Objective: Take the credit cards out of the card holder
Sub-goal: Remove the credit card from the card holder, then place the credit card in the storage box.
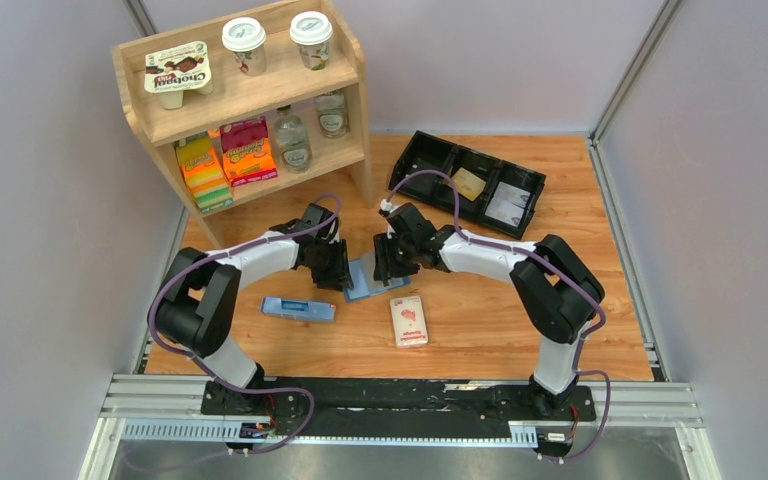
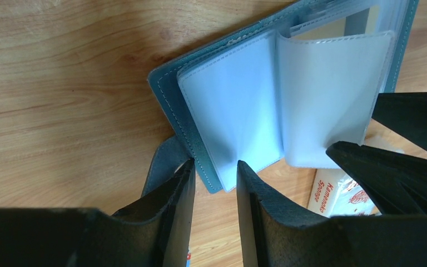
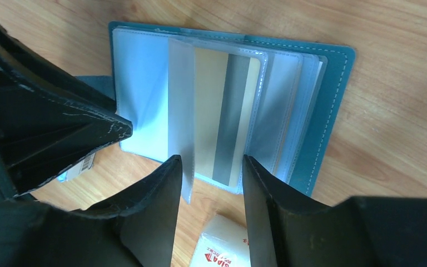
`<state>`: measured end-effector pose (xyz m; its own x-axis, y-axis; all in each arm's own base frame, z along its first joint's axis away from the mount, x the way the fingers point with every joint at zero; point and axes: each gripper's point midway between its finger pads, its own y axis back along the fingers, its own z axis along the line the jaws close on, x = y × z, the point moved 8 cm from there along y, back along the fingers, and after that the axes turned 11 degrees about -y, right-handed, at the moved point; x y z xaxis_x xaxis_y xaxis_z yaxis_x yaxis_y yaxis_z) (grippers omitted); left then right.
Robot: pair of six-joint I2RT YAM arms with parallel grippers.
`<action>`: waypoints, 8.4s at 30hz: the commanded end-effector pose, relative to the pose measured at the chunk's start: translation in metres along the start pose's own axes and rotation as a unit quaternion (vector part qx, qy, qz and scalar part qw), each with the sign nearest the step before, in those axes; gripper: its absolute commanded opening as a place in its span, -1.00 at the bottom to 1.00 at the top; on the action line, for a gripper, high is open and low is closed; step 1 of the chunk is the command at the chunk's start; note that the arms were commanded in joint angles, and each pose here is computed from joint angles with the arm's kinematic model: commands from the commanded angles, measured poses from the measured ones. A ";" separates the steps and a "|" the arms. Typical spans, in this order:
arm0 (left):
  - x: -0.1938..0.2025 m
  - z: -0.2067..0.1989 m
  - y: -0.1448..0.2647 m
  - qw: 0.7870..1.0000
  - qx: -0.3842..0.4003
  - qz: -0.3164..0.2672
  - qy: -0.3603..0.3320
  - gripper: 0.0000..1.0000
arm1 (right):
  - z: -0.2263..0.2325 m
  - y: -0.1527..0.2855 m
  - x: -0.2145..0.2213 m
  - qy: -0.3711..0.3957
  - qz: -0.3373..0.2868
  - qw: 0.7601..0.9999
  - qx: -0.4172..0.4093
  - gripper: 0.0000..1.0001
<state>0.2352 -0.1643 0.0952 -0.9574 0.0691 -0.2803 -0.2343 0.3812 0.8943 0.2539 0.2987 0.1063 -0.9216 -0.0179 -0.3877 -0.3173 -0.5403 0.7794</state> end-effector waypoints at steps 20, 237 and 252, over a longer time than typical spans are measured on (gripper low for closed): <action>0.000 0.002 0.035 0.996 -0.036 -0.078 0.014 -0.06 | 0.022 0.012 -0.019 0.001 -0.041 0.998 -0.045 -0.18; -0.013 -0.020 0.098 0.956 -0.067 -0.256 -0.128 0.51 | -0.140 0.119 -0.205 -0.234 -0.413 0.876 0.082 -1.00; -0.009 -0.004 0.087 0.968 -0.062 -0.229 -0.085 0.59 | -0.173 0.063 -0.242 -0.220 -0.389 0.887 0.114 -0.92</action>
<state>0.2226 -0.1340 0.1794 -0.6891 0.0938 -0.7186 -0.6736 0.2827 0.6829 0.4793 0.1304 0.1491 -0.4476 0.6474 -0.6168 -0.8509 -0.0962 0.5164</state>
